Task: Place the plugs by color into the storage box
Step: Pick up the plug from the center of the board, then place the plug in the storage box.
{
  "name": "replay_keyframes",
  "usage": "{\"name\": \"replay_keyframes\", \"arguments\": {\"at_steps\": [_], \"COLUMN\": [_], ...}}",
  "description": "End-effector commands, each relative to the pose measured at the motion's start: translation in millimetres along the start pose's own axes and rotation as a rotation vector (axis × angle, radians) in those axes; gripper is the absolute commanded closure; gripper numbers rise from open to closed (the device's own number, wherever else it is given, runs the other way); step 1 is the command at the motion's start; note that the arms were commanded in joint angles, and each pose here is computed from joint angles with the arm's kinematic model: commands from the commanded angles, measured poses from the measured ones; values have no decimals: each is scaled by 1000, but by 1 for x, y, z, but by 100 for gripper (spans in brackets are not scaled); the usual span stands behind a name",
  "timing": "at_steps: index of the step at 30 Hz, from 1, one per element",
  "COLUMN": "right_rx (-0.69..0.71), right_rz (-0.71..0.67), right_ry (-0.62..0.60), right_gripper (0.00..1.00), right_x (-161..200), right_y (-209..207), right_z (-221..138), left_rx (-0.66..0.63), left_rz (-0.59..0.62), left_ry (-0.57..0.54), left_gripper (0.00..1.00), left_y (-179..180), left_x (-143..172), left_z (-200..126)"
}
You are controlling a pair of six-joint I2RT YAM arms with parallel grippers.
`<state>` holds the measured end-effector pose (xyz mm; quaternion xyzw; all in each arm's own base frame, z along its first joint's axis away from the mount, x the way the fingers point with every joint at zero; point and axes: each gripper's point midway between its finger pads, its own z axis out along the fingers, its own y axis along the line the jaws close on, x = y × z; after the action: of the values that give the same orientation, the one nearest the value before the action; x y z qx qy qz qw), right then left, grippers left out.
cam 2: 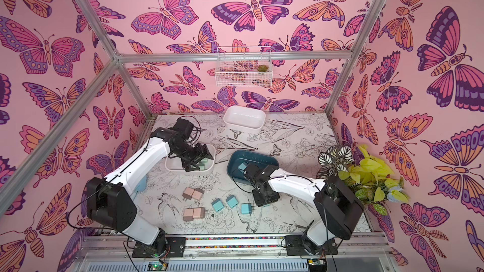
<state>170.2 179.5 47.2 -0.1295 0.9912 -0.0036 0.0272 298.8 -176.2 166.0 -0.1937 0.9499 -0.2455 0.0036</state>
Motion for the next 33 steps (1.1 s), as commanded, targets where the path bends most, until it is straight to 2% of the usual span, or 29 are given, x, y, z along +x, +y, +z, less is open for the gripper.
{"name": "replay_keyframes", "arguments": {"at_steps": [1,6,11,14,19,24,30,32,33], "right_rx": [16,6,65,55,33,16,28,48,64], "right_rz": [6,-26,-45,-30,44,85,64,62,66], "right_ry": [-18,-60,-113,-97,-54,-25,1,8,7], "right_gripper": [54,53,53,53,53,53,52,45,35], "right_x": [2,-11,-56,-89,-128,-148,-162,-163,-163], "right_y": [-5,-1,-1,4,0,-6,-1,-4,-7], "right_z": [-29,-65,-89,-79,-42,-7,13,16,15], "left_rx": [3,2,2,4,10,6,7,5,4], "left_rz": [13,12,10,9,13,3,1,0,0], "left_ry": [-2,-3,-6,-8,-22,-24,-27,-28,-27], "left_gripper": [18,18,18,18,18,18,18,18,18], "left_y": [0,1,1,0,-1,3,4,5,5], "left_x": [4,4,4,4,5,8,9,9,10], "left_z": [-2,-3,-3,-4,-9,-10,-11,-11,-11]}}
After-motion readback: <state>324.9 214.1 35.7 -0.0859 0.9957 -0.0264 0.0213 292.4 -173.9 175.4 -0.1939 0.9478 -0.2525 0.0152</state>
